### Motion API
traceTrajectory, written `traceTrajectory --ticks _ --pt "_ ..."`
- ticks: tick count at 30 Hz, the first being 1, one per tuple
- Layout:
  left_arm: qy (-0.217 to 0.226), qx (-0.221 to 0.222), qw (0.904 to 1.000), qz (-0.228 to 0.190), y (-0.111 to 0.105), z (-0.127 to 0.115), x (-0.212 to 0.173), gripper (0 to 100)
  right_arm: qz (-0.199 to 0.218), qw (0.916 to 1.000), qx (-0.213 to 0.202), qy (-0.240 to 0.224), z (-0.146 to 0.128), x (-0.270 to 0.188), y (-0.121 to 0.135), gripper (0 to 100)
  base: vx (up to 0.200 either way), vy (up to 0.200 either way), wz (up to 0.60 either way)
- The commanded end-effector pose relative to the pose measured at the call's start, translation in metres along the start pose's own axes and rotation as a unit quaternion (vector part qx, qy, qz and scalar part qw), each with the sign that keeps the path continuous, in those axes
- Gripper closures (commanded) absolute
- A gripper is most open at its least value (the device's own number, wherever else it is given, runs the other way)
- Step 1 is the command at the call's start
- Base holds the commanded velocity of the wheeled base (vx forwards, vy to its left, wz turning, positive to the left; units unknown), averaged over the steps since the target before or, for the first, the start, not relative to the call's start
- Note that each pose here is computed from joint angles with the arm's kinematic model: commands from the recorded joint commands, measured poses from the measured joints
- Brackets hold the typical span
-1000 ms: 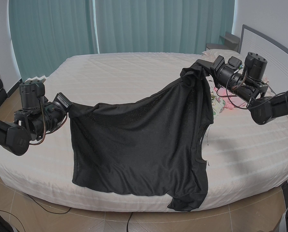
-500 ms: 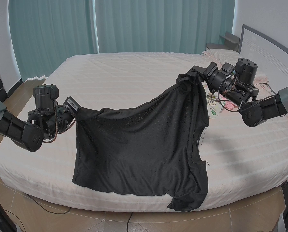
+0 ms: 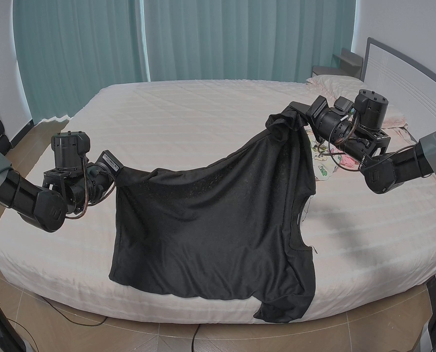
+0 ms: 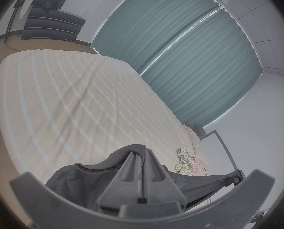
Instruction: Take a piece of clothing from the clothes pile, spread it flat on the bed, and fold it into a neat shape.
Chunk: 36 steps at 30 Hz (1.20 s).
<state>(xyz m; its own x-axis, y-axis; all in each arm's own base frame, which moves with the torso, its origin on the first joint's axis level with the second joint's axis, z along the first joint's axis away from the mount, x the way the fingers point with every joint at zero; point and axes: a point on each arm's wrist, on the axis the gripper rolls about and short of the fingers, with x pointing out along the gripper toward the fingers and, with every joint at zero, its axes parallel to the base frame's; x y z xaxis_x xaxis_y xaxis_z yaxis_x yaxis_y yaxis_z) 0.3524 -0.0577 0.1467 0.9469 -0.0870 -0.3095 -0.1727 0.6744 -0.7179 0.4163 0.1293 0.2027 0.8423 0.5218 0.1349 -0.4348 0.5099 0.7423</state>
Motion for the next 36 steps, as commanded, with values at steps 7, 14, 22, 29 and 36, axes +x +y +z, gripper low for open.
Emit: traceTrajectory --ticks 7,14,22,29,36 --pt "0.006 0.000 0.9999 0.013 0.007 -0.005 0.007 100 -0.001 0.9999 -0.012 -0.001 0.000 0.006 -0.005 100 0.200 0.000 0.00" --pt "0.014 0.002 0.9996 0.023 0.013 -0.011 0.016 100 -0.002 0.9998 -0.019 0.001 -0.003 0.020 -0.014 100 0.200 0.000 0.00" --pt "0.037 0.004 0.9980 0.051 0.030 -0.027 0.035 100 -0.037 0.9981 -0.037 0.033 -0.022 0.036 -0.042 100 0.075 0.000 0.00" --pt "0.051 0.005 0.9962 0.070 0.044 -0.040 0.051 100 -0.073 0.9963 -0.045 -0.006 -0.029 0.050 -0.060 100 0.000 0.000 0.00" --pt "0.044 0.007 0.9958 0.080 0.058 -0.052 0.067 100 -0.095 0.9947 -0.041 0.003 -0.051 0.060 -0.081 100 0.000 0.000 0.00"
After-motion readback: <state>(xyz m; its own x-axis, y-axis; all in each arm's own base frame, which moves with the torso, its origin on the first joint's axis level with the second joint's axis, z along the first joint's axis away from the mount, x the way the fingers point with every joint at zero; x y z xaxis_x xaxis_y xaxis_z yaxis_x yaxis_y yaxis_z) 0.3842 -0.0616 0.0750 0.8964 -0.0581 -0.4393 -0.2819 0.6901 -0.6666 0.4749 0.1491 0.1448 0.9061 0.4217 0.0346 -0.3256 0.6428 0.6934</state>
